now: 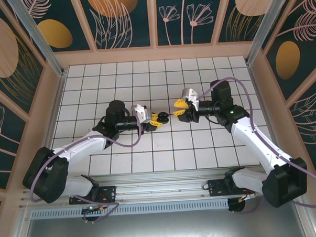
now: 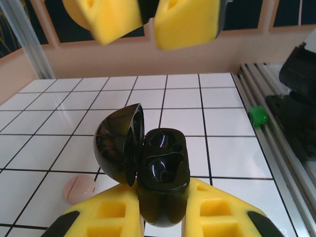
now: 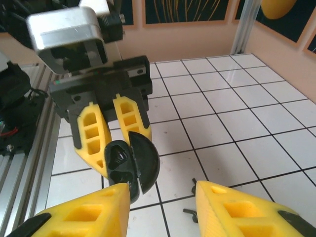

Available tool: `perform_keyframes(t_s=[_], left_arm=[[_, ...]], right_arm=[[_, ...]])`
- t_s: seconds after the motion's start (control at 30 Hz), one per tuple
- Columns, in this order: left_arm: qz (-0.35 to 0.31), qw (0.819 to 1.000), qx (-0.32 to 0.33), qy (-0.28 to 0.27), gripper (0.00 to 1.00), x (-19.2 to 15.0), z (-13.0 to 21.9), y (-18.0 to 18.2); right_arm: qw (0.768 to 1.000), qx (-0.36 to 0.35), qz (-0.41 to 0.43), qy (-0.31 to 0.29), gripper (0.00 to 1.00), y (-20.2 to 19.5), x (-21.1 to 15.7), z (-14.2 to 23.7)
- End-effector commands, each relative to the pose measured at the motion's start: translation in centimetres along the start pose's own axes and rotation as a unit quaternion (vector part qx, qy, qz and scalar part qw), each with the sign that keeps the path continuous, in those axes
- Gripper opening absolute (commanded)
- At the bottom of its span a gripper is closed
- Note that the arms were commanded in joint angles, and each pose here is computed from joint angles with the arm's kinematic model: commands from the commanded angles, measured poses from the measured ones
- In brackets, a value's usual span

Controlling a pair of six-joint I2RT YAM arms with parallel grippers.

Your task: Insert the wireless bluetooth earbuds into the charging case

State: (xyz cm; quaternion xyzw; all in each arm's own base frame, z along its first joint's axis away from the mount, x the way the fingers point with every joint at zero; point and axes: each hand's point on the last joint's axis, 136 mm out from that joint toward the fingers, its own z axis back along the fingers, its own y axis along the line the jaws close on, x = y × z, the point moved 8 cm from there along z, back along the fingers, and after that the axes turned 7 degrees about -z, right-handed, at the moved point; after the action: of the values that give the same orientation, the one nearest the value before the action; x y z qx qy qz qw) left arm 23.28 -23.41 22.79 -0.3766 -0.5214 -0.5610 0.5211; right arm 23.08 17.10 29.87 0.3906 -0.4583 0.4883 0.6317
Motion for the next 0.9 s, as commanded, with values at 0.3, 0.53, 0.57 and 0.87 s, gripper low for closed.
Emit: perform_keyframes(t_s=[0.3,0.53,0.57,0.87], left_arm=[[0.107,0.971,0.177,-0.12,0.13,-2.4,3.4,1.9],[0.153,0.94,0.262,-0.154,0.12,-4.9,5.7,2.5],[0.153,0.938,0.268,-0.155,0.12,-5.0,5.9,2.5],[0.15,0.932,0.3,-0.141,0.12,-6.1,6.8,2.2]], right_arm=[[0.907,-0.202,-0.368,0.018,0.37,-4.8,-0.7,-0.3],[0.763,-0.315,-0.552,0.118,0.36,-6.1,-4.0,-3.8],[0.745,-0.323,-0.569,0.128,0.36,-6.2,-4.4,-4.6],[0.658,-0.349,-0.635,0.205,0.36,-6.5,-7.8,-11.5]])
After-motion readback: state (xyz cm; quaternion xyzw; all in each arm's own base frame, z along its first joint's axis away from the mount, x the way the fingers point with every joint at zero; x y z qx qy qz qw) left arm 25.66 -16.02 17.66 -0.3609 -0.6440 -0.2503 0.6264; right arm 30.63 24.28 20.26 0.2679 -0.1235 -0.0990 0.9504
